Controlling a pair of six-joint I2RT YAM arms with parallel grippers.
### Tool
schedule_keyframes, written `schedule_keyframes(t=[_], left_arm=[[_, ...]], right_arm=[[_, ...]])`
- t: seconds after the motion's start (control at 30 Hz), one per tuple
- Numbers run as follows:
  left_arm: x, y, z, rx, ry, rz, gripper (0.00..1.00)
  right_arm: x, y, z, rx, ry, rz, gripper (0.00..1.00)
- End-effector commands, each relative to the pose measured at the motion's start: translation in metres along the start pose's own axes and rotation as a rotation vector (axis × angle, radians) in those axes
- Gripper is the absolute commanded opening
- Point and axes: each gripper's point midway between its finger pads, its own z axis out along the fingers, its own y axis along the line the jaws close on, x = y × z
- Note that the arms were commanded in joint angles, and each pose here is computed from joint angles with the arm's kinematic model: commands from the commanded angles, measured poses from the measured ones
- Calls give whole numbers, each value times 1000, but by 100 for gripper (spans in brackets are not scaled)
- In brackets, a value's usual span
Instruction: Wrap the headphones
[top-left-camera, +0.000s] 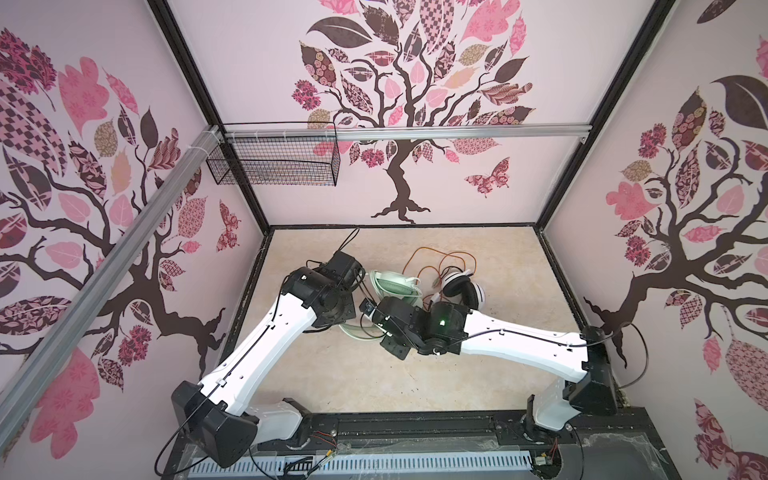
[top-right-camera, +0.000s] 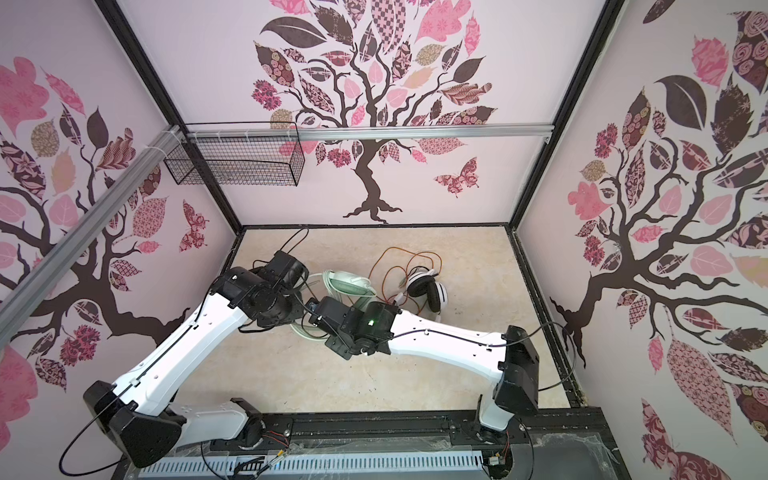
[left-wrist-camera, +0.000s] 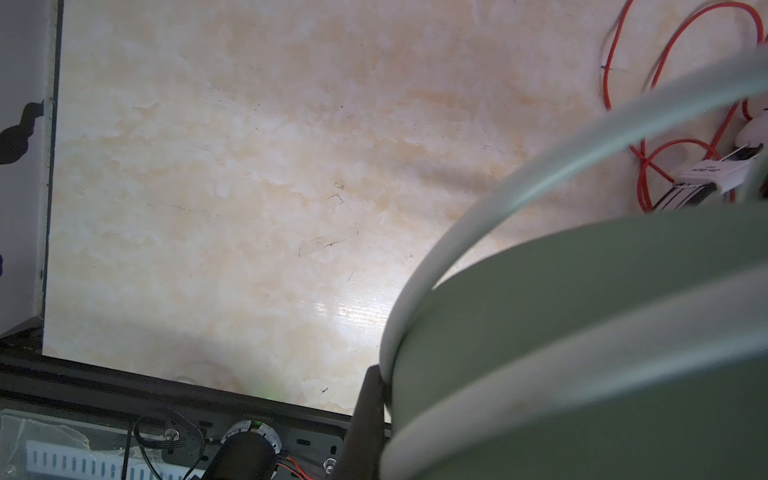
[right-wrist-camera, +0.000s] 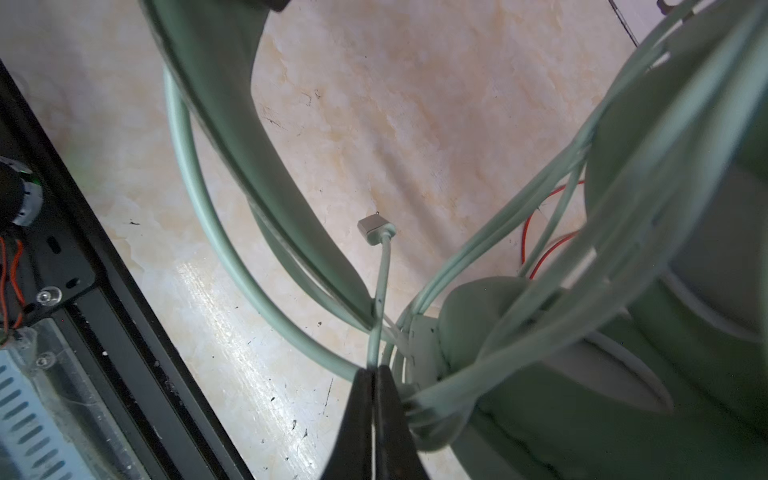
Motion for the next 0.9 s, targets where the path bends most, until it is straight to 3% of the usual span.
schedule_keyframes(t=[0.0,0.17,0.37,0.4,0.43,0.47,0.53,0.87], left_arm=[[-17,-8,-18,69,-88,-37,0],[-17,-10,-14,64,-78,-39,0],[-18,-14,-21,100,-81,-40,0],[-19,-15,-22,103,-79,-43,0],[-18,-15,-22,105,-74,-42,0],[-17,-16,-22,110,-68,-43,0],[-16,-17,-22,113,-64,-44,0],[-14,-21,-25,143,-51,-54,0]], right_arm=[[-13,-11,-40,-40,-124,124,0],[-8,-12,-63,-83,-175,186,0],[18,-17,-64,-75,-210,196,0],[20,-15,-62,-87,-209,188,4],[23,-13,-59,-95,-201,180,20],[26,-11,-54,-95,-192,174,29],[27,-8,-47,-91,-183,164,36],[16,0,-18,-55,-151,106,38]])
